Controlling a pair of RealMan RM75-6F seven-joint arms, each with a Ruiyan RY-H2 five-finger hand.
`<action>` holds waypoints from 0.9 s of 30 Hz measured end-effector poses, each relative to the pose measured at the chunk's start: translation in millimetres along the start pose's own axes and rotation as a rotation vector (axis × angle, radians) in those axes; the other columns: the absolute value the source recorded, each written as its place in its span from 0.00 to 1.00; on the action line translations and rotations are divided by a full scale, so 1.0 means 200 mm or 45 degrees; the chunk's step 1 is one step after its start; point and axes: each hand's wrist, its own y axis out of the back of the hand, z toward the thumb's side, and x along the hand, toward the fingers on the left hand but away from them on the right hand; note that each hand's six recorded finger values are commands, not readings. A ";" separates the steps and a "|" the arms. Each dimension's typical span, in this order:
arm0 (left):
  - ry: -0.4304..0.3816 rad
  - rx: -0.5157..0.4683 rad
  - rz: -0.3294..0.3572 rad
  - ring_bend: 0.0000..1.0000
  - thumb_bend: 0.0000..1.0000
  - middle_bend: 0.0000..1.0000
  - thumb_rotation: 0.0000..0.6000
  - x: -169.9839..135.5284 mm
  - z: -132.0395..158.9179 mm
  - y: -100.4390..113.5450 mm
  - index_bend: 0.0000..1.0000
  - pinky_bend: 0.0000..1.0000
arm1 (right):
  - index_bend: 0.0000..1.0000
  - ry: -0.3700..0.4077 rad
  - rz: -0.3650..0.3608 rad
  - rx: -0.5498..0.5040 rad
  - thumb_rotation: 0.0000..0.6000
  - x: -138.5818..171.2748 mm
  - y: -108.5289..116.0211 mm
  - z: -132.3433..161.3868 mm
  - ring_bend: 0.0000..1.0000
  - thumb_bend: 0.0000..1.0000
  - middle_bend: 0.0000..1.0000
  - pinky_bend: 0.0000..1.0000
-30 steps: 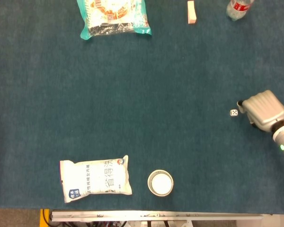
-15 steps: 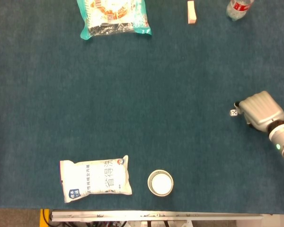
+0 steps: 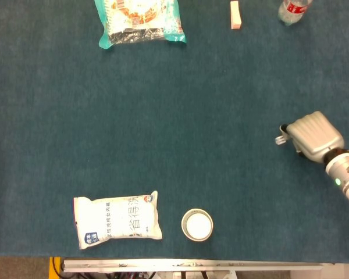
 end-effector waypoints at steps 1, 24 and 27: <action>0.000 0.000 0.003 0.44 0.00 0.51 1.00 0.00 0.00 0.00 0.54 0.46 | 0.42 0.003 -0.003 0.000 1.00 0.00 0.00 0.00 0.99 0.99 1.00 0.95; 0.005 -0.007 0.021 0.44 0.00 0.51 1.00 -0.02 0.00 0.03 0.54 0.46 | 0.42 -0.009 -0.011 0.000 1.00 -0.07 0.07 0.02 0.99 0.99 1.00 0.95; 0.006 -0.010 0.023 0.44 0.00 0.51 1.00 -0.02 -0.01 0.03 0.54 0.46 | 0.42 -0.006 -0.002 0.007 1.00 -0.09 0.07 0.03 0.99 0.99 1.00 0.95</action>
